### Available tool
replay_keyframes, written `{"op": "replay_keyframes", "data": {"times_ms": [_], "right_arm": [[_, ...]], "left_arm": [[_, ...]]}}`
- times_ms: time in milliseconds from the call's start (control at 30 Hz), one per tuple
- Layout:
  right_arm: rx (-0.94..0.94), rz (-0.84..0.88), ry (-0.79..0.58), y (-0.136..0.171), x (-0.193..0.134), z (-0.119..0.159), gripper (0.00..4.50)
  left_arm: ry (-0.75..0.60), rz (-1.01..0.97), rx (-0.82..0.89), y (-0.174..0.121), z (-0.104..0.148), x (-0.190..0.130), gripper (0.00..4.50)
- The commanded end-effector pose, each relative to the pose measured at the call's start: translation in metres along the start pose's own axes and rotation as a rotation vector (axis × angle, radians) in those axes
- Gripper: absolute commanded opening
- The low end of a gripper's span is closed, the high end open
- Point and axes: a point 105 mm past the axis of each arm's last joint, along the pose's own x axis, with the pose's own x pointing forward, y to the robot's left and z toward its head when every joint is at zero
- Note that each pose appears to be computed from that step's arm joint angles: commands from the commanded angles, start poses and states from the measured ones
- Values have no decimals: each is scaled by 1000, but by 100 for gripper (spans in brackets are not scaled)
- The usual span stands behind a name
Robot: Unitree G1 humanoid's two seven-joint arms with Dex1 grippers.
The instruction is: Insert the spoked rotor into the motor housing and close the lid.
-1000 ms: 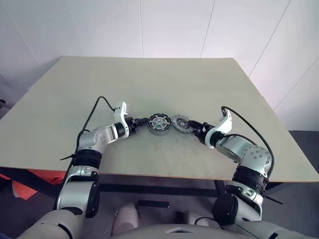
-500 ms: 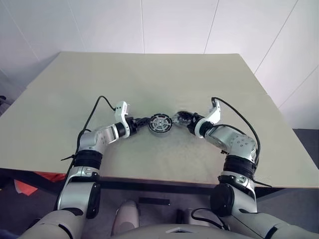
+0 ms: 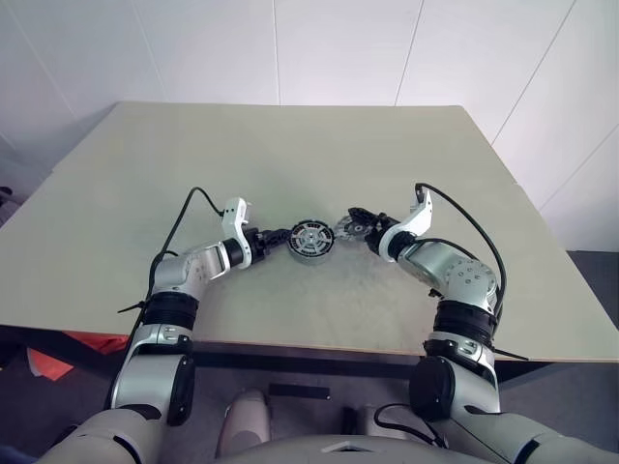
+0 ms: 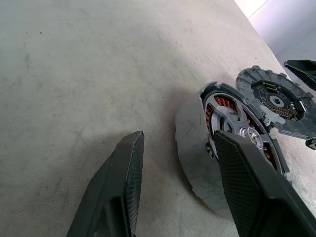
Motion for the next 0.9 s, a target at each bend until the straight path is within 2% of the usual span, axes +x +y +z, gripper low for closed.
{"op": "replay_keyframes", "data": {"times_ms": [33, 333, 433, 533, 567, 900], "right_arm": [[-46, 53, -43, 19, -2, 11, 271], [-84, 72, -49, 22, -1, 12, 271], [-85, 91, -45, 25, -2, 11, 331], [-85, 98, -45, 27, -2, 11, 435], [-87, 110, -39, 30, -2, 10, 447], [-164, 349, 44, 79, -14, -10, 447]], "left_arm": [[-28, -11, 29, -4, 11, -1, 239], [-28, -12, 31, -5, 11, -2, 239], [-27, -12, 31, -4, 11, -2, 239], [-27, -11, 31, -4, 11, -2, 239], [-27, -11, 31, -4, 10, -2, 239], [-23, 1, 28, -1, 10, -4, 239]]}}
